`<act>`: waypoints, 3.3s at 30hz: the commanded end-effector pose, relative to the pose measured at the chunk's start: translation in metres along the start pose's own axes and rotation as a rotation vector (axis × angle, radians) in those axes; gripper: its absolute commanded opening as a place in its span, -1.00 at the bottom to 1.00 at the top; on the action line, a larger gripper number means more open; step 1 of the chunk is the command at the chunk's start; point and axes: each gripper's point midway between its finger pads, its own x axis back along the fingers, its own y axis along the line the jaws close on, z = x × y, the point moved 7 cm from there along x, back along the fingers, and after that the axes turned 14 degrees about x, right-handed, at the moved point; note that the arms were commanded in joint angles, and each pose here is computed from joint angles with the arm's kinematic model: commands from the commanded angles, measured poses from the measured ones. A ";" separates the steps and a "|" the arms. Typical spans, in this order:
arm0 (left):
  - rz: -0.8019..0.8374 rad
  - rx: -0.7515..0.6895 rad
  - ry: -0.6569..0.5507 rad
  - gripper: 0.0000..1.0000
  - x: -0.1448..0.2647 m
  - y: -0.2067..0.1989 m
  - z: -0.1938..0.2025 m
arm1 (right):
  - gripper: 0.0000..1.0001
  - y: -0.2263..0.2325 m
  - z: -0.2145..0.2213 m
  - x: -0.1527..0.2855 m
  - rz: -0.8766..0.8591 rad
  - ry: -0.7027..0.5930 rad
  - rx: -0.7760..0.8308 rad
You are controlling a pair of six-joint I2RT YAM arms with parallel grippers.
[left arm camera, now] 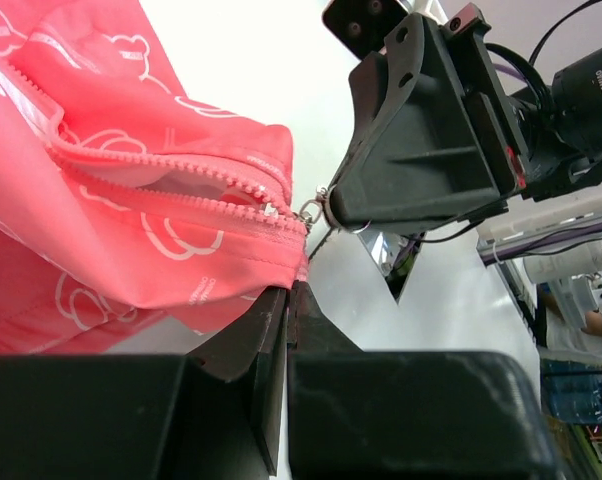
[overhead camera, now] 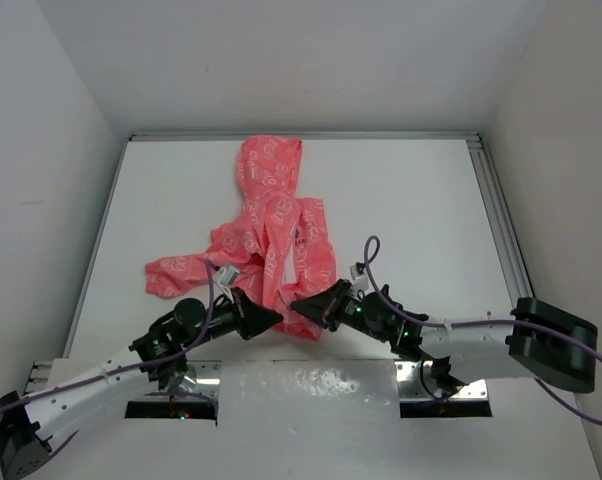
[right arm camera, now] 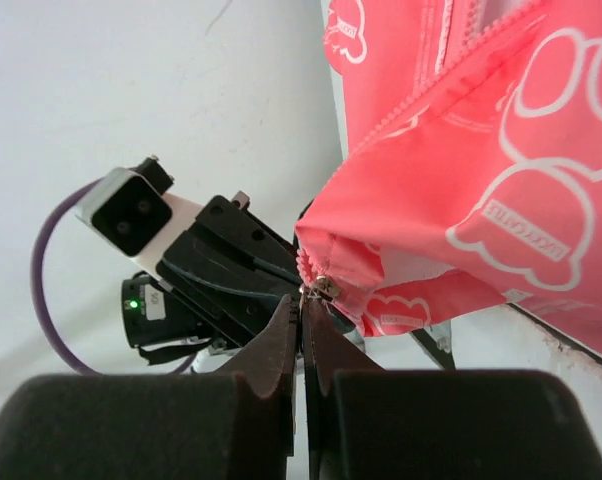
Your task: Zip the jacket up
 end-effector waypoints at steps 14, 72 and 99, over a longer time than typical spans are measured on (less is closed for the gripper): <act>-0.190 0.006 0.177 -1.00 0.008 0.048 0.034 | -1.00 0.067 -0.040 -0.039 -0.181 -0.094 -0.034; -0.718 -0.115 -0.221 0.17 -0.156 0.051 -0.196 | -1.00 0.001 -0.023 -0.047 0.069 -0.021 0.193; 0.041 0.441 -0.131 0.04 -0.033 -0.003 -0.028 | -1.00 -0.028 -0.035 0.011 0.085 -0.160 0.145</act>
